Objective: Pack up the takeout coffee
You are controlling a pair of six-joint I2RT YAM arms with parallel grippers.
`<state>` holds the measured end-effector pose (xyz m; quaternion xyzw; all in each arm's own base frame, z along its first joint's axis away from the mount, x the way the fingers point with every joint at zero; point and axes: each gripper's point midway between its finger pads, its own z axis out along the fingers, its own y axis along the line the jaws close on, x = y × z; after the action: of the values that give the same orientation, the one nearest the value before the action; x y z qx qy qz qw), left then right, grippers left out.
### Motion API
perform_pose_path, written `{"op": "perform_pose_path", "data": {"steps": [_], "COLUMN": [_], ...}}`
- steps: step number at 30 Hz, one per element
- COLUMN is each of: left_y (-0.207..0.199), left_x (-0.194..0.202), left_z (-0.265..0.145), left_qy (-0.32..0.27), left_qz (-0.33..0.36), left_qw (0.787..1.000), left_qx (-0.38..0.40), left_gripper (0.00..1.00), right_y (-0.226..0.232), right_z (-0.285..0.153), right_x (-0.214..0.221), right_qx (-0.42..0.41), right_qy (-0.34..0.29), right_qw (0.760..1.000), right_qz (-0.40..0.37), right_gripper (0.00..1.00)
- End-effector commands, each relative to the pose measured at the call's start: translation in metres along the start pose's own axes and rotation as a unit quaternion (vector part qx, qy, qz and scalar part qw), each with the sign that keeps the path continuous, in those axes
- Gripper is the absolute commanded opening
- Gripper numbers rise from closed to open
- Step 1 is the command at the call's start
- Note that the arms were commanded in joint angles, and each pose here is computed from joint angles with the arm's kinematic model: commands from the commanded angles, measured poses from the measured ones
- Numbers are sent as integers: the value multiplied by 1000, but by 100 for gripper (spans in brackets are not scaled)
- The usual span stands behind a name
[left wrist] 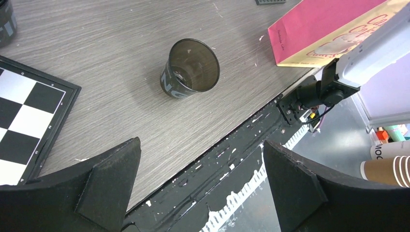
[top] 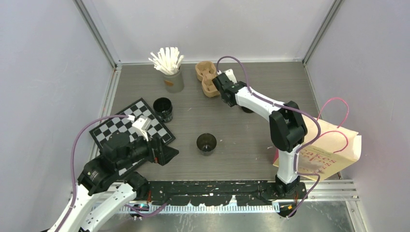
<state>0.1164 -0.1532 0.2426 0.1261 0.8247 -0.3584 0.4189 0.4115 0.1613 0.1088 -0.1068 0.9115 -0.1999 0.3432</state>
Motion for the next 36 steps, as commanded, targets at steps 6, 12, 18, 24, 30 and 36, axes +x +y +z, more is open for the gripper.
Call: {"op": "perform_pose_path", "data": {"steps": [6, 12, 18, 24, 30, 36], "left_y": [0, 0, 0, 6, 8, 9], "left_x": [-2, 1, -1, -4, -5, -5], "left_z": [2, 5, 2, 1, 1, 2], "left_qy": [8, 18, 9, -4, -7, -6], "left_qz": [17, 15, 15, 10, 9, 9], "left_qw": [1000, 1000, 1000, 1000, 1000, 1000], "left_qx": [-3, -1, -2, -19, -27, -28], "left_gripper": [100, 100, 100, 100, 100, 100], "right_y": [-1, -9, -10, -7, -8, -19], "right_z": [21, 31, 40, 53, 52, 34], "right_x": [-30, -28, -22, -10, -9, -13], "right_qx": [-22, -27, -31, -38, -43, -44], "right_qy": [1, 13, 26, 43, 41, 33], "right_qw": [999, 999, 998, 997, 997, 997], "right_qz": [27, 44, 47, 46, 48, 56], "right_gripper": [25, 24, 25, 20, 1, 0]}}
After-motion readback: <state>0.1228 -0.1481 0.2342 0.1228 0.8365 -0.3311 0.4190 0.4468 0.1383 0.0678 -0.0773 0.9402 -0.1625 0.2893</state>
